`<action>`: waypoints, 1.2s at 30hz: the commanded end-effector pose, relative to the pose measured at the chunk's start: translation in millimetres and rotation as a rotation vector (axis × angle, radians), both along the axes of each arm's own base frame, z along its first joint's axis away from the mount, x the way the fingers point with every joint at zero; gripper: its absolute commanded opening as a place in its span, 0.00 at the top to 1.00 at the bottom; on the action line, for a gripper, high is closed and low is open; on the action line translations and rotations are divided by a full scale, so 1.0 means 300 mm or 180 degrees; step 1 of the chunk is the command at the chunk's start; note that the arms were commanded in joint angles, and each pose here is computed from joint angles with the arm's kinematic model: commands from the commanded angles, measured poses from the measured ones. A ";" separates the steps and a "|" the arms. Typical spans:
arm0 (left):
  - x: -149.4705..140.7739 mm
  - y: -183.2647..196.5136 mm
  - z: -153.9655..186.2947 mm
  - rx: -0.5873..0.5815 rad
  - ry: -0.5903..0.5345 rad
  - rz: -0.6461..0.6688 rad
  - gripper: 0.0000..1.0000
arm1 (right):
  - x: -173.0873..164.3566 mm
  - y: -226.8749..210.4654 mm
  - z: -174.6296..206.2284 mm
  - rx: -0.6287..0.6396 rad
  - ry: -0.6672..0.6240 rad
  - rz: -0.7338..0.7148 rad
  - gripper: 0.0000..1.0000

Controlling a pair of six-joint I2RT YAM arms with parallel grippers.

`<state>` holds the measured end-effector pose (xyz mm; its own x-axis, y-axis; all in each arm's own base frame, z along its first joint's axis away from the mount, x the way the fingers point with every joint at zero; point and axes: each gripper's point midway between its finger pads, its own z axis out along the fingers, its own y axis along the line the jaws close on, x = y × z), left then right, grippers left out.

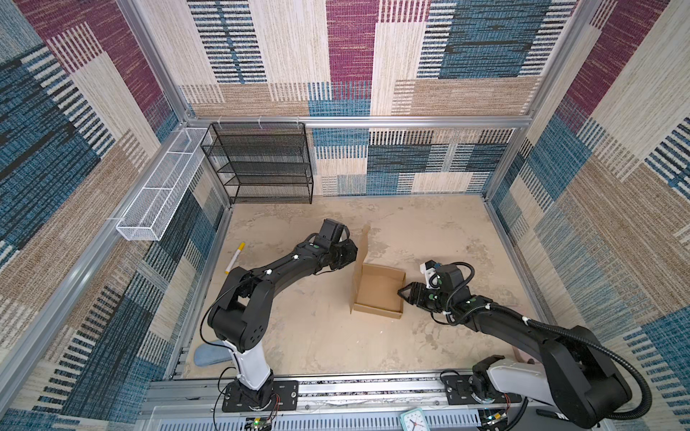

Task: Assemble paper box
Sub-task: Rotate the paper box at the center of the table.

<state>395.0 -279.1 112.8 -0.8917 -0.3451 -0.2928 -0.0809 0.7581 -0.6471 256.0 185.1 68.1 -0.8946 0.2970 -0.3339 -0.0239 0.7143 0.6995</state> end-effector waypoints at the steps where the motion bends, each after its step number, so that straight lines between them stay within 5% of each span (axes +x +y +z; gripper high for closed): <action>1: 0.030 -0.060 0.033 -0.0175 -0.0070 -0.0196 0.55 | -0.007 0.053 0.065 0.0276 -0.0119 -0.0003 0.39; 24: 0.164 -0.220 0.236 -0.0360 -0.0523 -0.0938 0.51 | -0.144 0.484 0.126 0.0484 -0.0254 0.0718 0.39; 32: 0.203 -0.219 0.370 -0.0454 -0.0860 -0.1356 0.47 | -0.130 0.480 0.178 0.0271 -0.0455 0.0724 0.39; 36: 0.225 -0.109 0.468 -0.0242 -0.1170 -0.1168 0.45 | -0.092 0.399 0.277 -0.0074 -0.0852 0.0563 0.38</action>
